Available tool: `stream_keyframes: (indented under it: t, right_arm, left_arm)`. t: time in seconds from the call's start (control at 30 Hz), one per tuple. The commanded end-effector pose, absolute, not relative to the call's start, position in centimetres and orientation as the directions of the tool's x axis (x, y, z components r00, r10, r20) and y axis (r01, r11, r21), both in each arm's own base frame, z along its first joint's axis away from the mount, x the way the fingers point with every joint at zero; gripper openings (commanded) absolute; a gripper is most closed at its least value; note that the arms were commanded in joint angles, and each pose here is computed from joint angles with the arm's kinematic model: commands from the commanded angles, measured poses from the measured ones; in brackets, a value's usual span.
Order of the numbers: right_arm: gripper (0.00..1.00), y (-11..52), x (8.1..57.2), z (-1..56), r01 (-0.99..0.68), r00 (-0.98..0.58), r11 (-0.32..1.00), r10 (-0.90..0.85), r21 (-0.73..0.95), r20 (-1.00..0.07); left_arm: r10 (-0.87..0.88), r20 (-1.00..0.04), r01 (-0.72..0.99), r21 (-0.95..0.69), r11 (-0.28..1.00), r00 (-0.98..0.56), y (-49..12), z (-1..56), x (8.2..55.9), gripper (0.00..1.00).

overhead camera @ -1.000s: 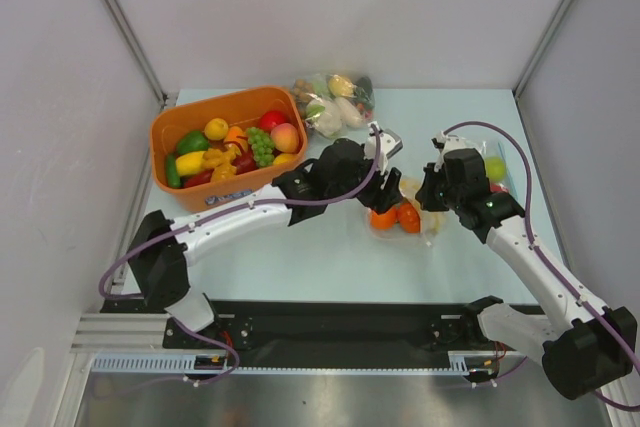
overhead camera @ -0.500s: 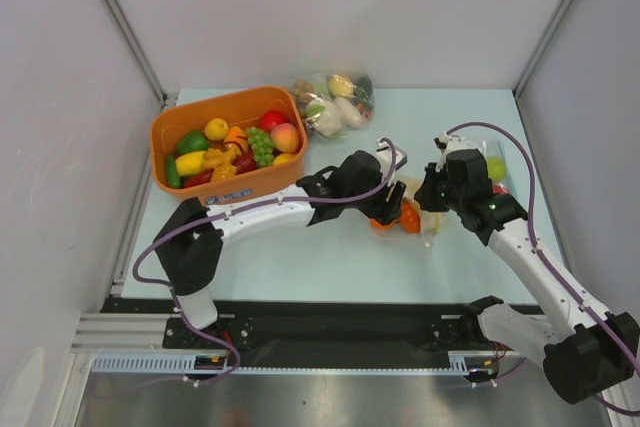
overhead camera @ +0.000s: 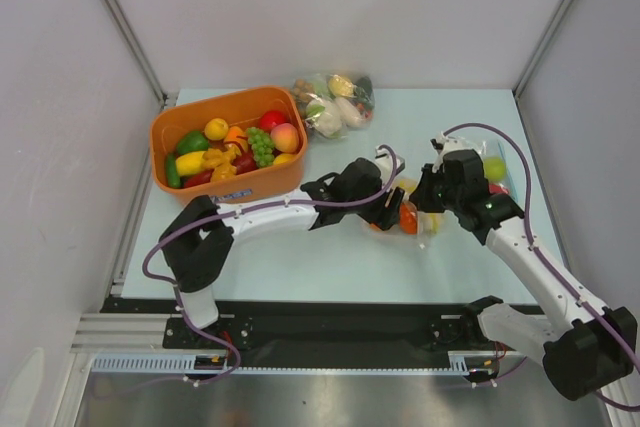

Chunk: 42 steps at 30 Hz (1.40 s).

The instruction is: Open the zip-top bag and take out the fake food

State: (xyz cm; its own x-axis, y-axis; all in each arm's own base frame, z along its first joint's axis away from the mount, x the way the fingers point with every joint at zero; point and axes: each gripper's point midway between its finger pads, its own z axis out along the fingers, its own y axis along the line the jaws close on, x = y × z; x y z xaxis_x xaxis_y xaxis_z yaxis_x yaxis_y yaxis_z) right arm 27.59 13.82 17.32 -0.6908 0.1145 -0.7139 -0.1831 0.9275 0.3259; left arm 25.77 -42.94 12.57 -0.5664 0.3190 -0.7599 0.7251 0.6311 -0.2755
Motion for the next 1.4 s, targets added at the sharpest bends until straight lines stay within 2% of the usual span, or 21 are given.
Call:
stream_keyframes:
  t: [0.0,0.1,0.33,0.53,0.67,0.83,1.37]
  right_arm:
    - [0.00,14.5,28.5,17.9,-0.193,-0.669,0.918,0.136,0.348,-0.731]
    - [0.00,14.9,28.7,18.0,-0.197,-0.670,0.914,0.138,0.354,-0.730]
    - [0.00,15.4,28.4,19.0,-0.218,-0.658,0.909,0.132,0.355,-0.742]
    - [0.00,15.9,28.4,19.4,-0.227,-0.656,0.898,0.146,0.378,-0.741]
    - [0.00,16.3,28.5,19.9,-0.238,-0.651,0.891,0.149,0.387,-0.744]
    - [0.00,16.1,28.0,19.7,-0.243,-0.659,0.893,0.135,0.379,-0.740]
    - [0.00,18.3,27.4,17.8,-0.289,-0.708,0.843,0.132,0.454,-0.694]
  left_arm:
    - [0.248,-0.805,0.750,-0.324,0.577,-0.539,-43.7,15.6,24.7,0.70]
    - [0.247,-0.801,0.757,-0.345,0.556,-0.546,-44.0,15.1,24.2,0.70]
    - [0.277,-0.780,0.724,-0.301,0.621,-0.562,-43.8,12.9,25.5,0.72]
    - [0.266,-0.793,0.747,-0.321,0.582,-0.548,-45.1,13.6,25.5,0.73]
    - [0.272,-0.795,0.727,-0.281,0.626,-0.542,-44.4,12.9,26.6,0.75]
    - [0.242,-0.799,0.637,-0.215,0.740,-0.551,-41.7,11.9,29.5,0.77]
    - [0.243,-0.800,0.613,-0.188,0.767,-0.548,-42.1,9.7,31.4,0.80]
